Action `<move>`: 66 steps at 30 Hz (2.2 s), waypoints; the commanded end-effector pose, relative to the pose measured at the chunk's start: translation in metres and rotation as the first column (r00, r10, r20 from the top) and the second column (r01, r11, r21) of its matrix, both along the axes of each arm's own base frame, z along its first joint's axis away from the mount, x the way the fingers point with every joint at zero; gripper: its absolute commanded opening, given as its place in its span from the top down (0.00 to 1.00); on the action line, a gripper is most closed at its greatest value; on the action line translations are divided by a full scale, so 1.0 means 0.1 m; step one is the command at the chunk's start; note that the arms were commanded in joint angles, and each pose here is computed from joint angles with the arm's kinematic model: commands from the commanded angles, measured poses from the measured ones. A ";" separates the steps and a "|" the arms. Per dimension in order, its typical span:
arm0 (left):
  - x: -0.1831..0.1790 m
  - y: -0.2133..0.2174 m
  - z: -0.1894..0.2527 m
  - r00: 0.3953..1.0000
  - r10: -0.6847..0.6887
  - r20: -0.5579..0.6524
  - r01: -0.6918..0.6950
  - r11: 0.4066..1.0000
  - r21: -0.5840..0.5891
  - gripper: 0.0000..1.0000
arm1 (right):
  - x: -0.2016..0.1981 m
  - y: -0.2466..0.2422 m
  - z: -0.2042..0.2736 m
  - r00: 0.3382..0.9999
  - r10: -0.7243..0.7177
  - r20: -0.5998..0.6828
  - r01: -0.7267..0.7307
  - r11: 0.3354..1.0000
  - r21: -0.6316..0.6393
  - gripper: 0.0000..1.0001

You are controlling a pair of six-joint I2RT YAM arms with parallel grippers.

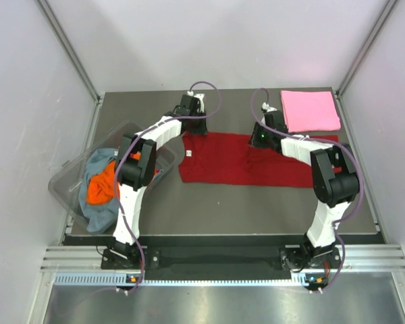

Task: Fold and stack the t-shirts
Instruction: Fold the tshirt

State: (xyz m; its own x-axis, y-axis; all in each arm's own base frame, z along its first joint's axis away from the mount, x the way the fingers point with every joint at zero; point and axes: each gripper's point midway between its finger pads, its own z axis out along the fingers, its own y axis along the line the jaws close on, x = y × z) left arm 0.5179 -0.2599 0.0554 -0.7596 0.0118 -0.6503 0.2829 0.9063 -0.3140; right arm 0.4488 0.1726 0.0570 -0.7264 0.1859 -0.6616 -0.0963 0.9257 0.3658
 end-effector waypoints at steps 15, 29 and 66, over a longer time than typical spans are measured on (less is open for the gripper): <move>-1.16 -0.06 1.01 1.000 0.024 0.015 -0.023 0.997 -0.069 0.73 | -0.76 -0.13 0.47 0.984 -0.030 -0.174 0.040 0.998 0.057 0.81; -2.20 0.12 -0.11 0.981 0.062 -0.183 -0.023 0.979 0.204 0.75 | -1.34 -0.92 -0.06 0.912 -0.282 -0.299 0.268 0.959 -0.086 0.87; -2.27 0.52 -0.45 0.940 0.259 -0.222 -0.151 0.900 0.409 0.73 | -1.53 -1.95 -0.31 0.787 -0.505 -0.355 0.487 0.861 -0.147 0.87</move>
